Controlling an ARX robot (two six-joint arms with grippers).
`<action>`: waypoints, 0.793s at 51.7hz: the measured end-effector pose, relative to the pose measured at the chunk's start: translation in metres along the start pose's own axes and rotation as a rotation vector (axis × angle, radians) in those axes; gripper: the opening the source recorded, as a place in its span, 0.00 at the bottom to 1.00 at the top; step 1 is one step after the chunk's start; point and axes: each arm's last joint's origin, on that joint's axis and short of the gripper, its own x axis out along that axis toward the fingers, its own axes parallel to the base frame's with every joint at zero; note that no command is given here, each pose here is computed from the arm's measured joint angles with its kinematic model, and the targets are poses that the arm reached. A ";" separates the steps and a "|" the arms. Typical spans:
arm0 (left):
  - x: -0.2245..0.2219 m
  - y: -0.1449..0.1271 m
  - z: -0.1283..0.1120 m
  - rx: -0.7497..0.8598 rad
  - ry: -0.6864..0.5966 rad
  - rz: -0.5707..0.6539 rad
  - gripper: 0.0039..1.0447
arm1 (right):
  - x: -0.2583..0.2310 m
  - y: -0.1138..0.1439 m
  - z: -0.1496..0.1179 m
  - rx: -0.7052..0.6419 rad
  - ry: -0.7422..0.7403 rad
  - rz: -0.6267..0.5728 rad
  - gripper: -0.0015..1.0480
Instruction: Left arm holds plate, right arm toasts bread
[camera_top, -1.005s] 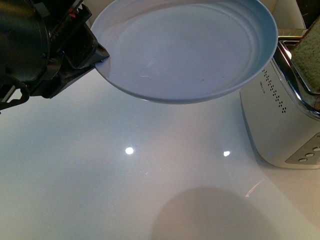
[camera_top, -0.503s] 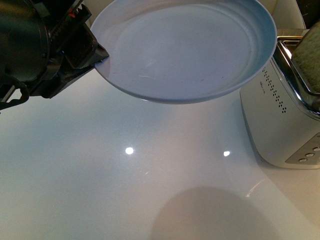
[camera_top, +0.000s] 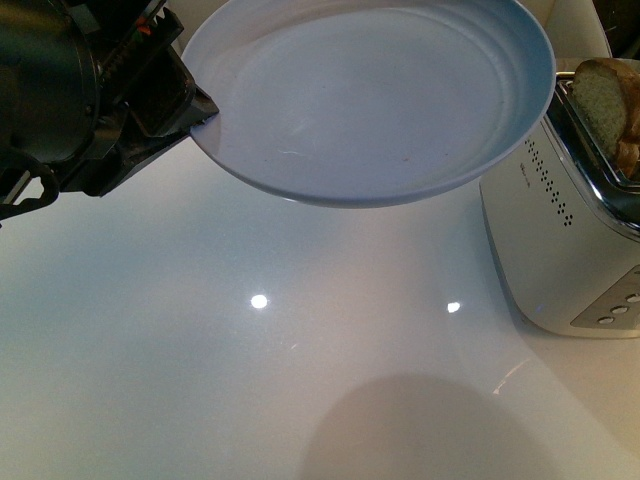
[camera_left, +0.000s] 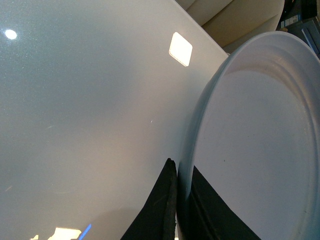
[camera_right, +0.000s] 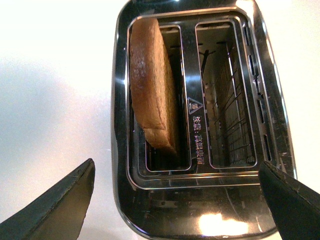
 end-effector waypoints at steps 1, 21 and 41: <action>0.000 0.000 0.000 0.000 0.000 0.000 0.03 | -0.005 -0.001 0.001 0.010 -0.015 0.012 0.91; 0.000 0.000 0.000 -0.001 -0.001 0.001 0.03 | -0.085 -0.014 -0.059 -0.041 -0.601 0.048 0.65; 0.000 0.000 0.000 0.000 0.001 0.000 0.03 | -0.093 -0.017 -0.089 -0.077 -0.643 0.038 0.09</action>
